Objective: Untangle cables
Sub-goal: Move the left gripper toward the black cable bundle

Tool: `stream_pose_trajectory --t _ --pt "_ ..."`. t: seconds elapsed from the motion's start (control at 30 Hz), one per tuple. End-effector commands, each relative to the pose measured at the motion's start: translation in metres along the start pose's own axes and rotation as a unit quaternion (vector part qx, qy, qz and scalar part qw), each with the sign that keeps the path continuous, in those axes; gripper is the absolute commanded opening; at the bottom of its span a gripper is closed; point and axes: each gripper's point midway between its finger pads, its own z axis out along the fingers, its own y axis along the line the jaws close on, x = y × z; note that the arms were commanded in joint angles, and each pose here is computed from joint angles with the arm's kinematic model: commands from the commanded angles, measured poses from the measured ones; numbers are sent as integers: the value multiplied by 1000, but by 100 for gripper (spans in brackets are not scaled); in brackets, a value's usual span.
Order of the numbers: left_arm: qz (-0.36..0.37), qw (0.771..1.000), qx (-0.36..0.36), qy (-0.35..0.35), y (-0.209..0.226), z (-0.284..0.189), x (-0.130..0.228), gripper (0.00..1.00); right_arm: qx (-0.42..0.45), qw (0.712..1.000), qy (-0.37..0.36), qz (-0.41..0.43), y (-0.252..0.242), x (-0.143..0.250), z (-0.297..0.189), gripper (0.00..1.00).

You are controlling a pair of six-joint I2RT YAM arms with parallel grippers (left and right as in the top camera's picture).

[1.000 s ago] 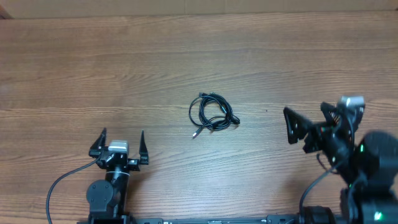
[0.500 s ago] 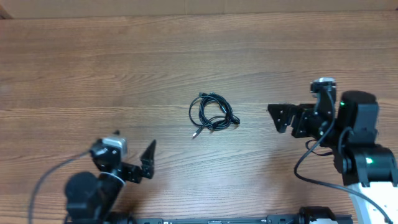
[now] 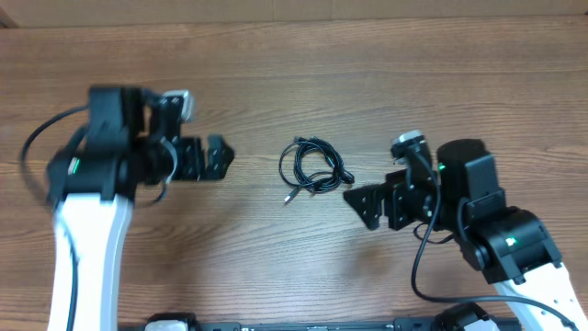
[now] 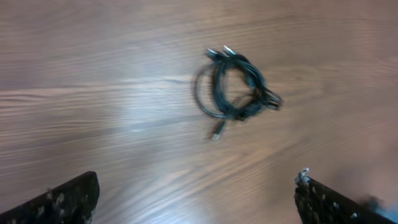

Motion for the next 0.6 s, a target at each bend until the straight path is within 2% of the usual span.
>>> stream_pose_trajectory --t 0.0,0.03,0.1,0.2,0.3,0.43,0.57 --pt "-13 989 141 50 -38 31 -9 100 -10 1000 -10 -21 16 -7 -5 100" --pt "-12 988 142 64 -38 42 -8 100 -9 1000 -9 -22 16 -6 -5 100" --pt "-15 989 101 102 -26 71 0 100 -10 1000 -8 -22 17 -6 -5 100" --pt "-32 987 -38 154 7 111 17 100 -8 1000 -9 -23 16 -6 -5 100" --pt "-32 972 -163 167 27 137 27 100 -8 1000 -9 -23 16 -6 -5 100" --pt "31 965 -206 157 14 171 28 100 -8 1000 -9 -24 16 -6 -5 100" --pt "52 970 -196 135 -1 195 22 100 -6 1000 -2 -23 15 -3 -5 100"
